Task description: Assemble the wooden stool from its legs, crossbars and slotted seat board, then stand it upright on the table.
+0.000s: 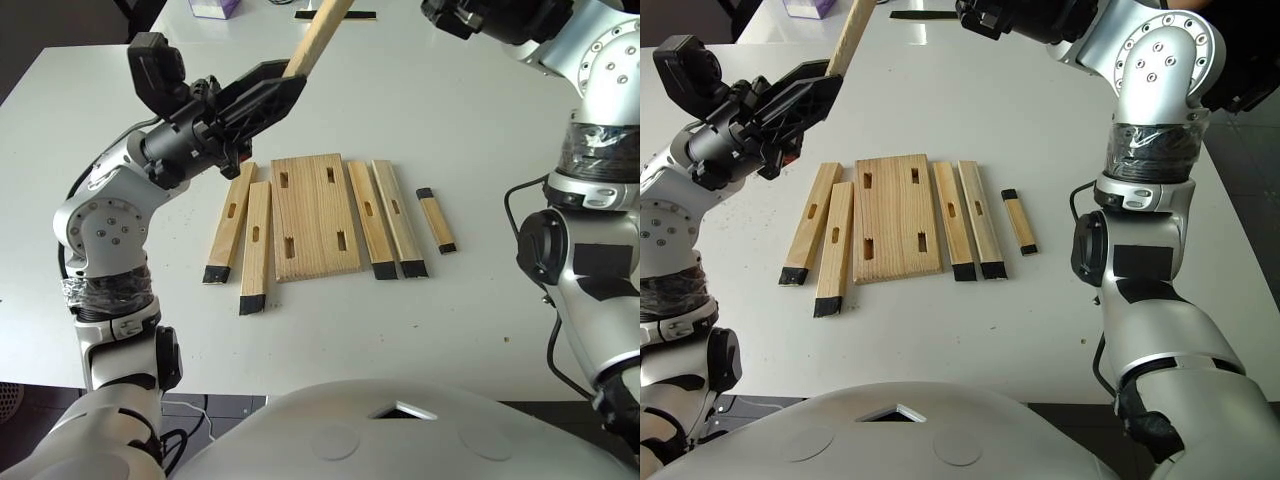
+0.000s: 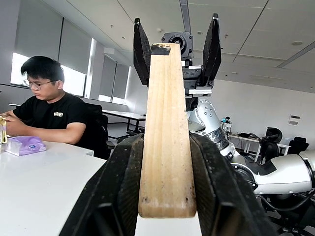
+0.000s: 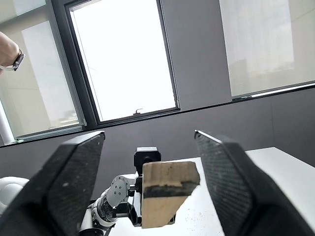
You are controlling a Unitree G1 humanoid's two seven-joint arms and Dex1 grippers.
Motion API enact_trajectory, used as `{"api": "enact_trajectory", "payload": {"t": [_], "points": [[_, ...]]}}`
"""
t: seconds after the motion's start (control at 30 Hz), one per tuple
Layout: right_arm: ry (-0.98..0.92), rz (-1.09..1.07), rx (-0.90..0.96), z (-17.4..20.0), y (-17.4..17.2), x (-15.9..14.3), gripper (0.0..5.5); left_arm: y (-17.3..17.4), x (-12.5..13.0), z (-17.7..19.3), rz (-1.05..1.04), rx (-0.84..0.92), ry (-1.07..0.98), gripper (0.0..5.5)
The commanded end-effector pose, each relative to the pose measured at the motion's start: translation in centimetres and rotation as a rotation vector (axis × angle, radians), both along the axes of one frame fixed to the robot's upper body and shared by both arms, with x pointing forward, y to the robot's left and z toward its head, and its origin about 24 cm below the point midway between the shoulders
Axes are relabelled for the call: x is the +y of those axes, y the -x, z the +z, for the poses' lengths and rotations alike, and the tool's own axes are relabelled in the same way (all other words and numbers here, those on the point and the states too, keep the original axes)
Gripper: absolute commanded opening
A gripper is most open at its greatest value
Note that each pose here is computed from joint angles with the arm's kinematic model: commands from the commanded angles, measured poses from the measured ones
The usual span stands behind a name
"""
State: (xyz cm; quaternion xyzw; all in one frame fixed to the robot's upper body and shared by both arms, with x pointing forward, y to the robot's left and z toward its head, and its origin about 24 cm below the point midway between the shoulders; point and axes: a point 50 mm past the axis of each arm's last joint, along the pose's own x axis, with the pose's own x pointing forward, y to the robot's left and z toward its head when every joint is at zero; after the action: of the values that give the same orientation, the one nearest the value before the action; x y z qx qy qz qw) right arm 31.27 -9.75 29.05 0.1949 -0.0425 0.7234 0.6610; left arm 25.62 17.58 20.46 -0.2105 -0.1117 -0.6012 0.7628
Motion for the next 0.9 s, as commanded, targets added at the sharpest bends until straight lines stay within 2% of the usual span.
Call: {"api": "enact_trajectory", "payload": {"t": [0.03, 0.33, 0.77, 0.83, 0.9], "points": [[0.01, 0.018, -0.026, 0.2, 0.2, 0.3, 2.69, 0.3, -0.5, 0.0, -0.033, -0.001, 0.013, 1.32], [0.023, 0.017, -0.021, -0.3, 0.1, 0.4, 1.33, 0.6, -0.7, 0.1, -0.043, 0.004, 0.033, 1.32], [0.025, -0.022, -0.035, -1.0, 0.1, -0.5, 1.33, -0.2, -0.8, -0.8, 0.048, 0.036, -0.01, 1.32], [0.025, -0.041, -0.042, -1.0, 0.0, -0.6, 1.32, -0.3, -1.0, -1.4, 0.067, 0.032, -0.07, 1.82], [0.021, -0.064, -0.047, -1.1, 0.0, -0.7, 1.32, -0.4, -1.3, -2.6, 0.114, 0.025, -0.166, 1.87]]}}
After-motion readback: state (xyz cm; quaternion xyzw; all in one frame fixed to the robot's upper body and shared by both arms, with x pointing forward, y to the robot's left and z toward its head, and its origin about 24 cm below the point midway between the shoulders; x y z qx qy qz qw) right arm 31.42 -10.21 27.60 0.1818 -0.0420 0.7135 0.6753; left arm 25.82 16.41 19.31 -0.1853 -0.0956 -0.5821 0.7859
